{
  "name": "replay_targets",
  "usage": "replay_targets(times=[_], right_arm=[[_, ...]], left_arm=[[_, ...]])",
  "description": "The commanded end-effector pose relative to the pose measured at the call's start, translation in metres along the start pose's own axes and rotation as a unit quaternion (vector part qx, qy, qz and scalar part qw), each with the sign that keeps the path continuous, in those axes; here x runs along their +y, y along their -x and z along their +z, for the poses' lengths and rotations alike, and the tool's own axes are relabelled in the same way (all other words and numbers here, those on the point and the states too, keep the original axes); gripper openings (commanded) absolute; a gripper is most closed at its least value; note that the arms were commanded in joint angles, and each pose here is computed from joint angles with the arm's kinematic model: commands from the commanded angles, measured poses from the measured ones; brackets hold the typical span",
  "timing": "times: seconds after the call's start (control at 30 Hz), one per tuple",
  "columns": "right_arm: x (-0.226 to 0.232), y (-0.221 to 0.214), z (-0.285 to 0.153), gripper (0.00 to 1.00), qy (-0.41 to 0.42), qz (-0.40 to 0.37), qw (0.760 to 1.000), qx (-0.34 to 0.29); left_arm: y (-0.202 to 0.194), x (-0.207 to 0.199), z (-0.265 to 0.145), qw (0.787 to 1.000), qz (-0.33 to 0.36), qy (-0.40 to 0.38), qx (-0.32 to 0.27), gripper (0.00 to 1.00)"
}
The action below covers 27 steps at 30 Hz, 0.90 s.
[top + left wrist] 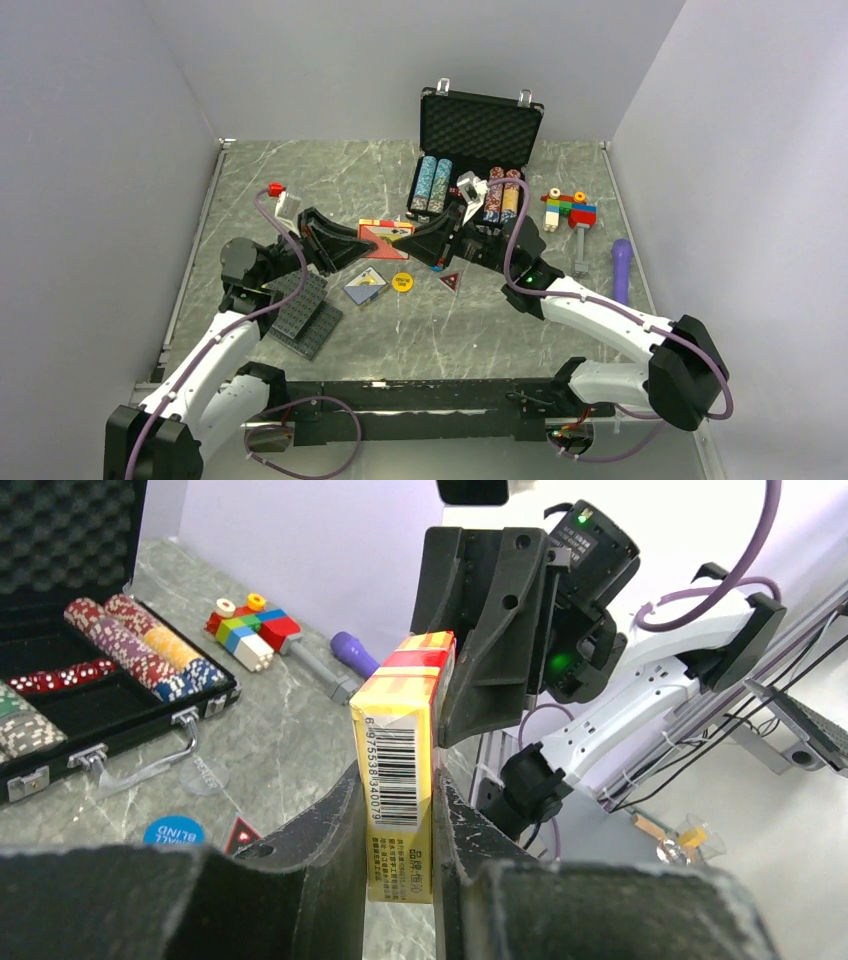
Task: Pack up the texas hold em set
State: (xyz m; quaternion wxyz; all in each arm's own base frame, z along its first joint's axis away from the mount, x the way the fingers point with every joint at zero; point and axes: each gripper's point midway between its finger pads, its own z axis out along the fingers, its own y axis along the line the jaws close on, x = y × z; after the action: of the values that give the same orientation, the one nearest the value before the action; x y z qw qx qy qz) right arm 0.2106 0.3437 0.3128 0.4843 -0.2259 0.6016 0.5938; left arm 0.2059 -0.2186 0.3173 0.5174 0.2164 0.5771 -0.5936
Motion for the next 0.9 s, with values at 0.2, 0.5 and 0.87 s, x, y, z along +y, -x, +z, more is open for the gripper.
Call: replay_targets(times=[0.2, 0.5, 0.87], right_arm=[[-0.016, 0.046, -0.008, 0.00, -0.067, -0.014, 0.995, -0.069], [-0.126, 0.088, -0.071, 0.00, -0.316, -0.020, 0.946, -0.075], [-0.259, 0.124, -0.125, 0.00, -0.431, 0.035, 0.900, -0.044]], left_arm=[[0.007, 0.009, 0.002, 0.996, 0.064, 0.045, 0.042, 0.93], [0.023, 0.044, -0.041, 0.953, 0.170, 0.241, 0.065, 0.99], [0.026, 0.063, -0.066, 0.924, 0.197, 0.321, 0.064, 1.00]])
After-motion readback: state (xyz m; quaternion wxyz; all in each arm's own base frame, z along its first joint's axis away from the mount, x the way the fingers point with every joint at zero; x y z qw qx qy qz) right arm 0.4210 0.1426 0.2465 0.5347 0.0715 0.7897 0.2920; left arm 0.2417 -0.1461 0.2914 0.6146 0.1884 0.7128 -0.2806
